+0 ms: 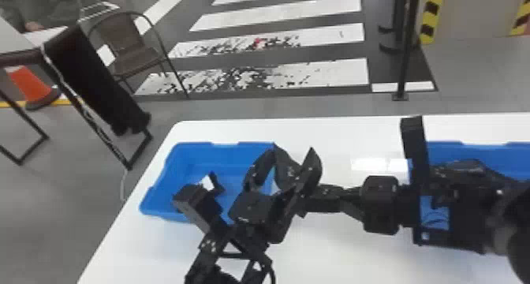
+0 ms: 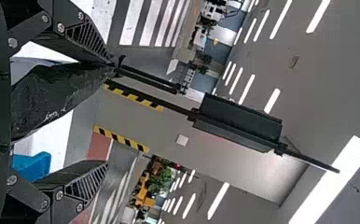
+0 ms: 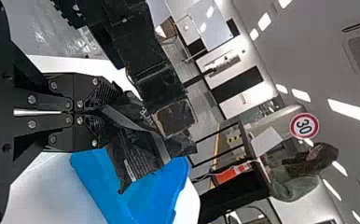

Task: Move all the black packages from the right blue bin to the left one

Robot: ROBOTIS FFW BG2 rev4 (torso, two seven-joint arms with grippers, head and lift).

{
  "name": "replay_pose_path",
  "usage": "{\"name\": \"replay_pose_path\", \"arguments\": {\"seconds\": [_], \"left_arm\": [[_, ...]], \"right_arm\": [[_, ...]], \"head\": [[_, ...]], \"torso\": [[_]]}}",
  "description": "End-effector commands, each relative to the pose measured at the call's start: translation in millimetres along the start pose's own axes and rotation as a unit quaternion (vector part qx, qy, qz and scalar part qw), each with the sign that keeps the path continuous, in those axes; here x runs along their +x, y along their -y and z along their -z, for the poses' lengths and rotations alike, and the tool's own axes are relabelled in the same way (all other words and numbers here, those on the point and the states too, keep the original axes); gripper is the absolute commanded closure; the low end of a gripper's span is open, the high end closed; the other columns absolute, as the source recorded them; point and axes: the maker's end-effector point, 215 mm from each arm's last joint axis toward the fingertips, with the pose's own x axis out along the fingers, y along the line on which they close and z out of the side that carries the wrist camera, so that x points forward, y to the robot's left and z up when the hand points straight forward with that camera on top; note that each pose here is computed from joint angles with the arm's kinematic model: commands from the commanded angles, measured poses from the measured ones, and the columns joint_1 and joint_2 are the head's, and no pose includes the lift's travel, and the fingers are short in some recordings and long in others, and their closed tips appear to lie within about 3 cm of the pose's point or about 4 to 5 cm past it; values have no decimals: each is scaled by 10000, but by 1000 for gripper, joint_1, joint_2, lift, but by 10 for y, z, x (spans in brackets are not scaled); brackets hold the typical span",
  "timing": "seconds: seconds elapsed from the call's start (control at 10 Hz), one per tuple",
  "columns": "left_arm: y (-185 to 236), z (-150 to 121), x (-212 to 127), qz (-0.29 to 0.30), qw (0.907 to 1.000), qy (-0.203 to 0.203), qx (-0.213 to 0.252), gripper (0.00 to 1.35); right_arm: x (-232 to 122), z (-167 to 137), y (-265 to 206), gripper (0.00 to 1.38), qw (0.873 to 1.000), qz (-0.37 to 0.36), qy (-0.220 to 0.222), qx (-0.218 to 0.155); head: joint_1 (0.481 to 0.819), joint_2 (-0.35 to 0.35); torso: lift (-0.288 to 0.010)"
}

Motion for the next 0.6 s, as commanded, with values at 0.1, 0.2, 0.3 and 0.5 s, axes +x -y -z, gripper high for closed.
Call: {"name": "replay_pose_path", "arguments": {"seconds": [0.1, 0.2, 0.3, 0.5], "left_arm": [[-20, 91, -3, 29, 9993, -353, 153, 533], [-29, 81, -2, 18, 9991, -385, 190, 605], [-46, 28, -13, 7, 9988, -376, 301, 932], [-66, 30, -16, 3, 9984, -470, 317, 1217]], "right_arm": [[18, 30, -22, 1139, 10000, -36, -3, 24], [17, 21, -20, 1139, 10000, -40, 23, 32], [15, 28, -14, 1139, 10000, -33, 36, 38], [7, 25, 30, 1139, 9999, -8, 101, 77]], "head": [[695, 314], [695, 315], [695, 315], [695, 319]], "torso": [[-154], [-154], [-154], [-154]]}}
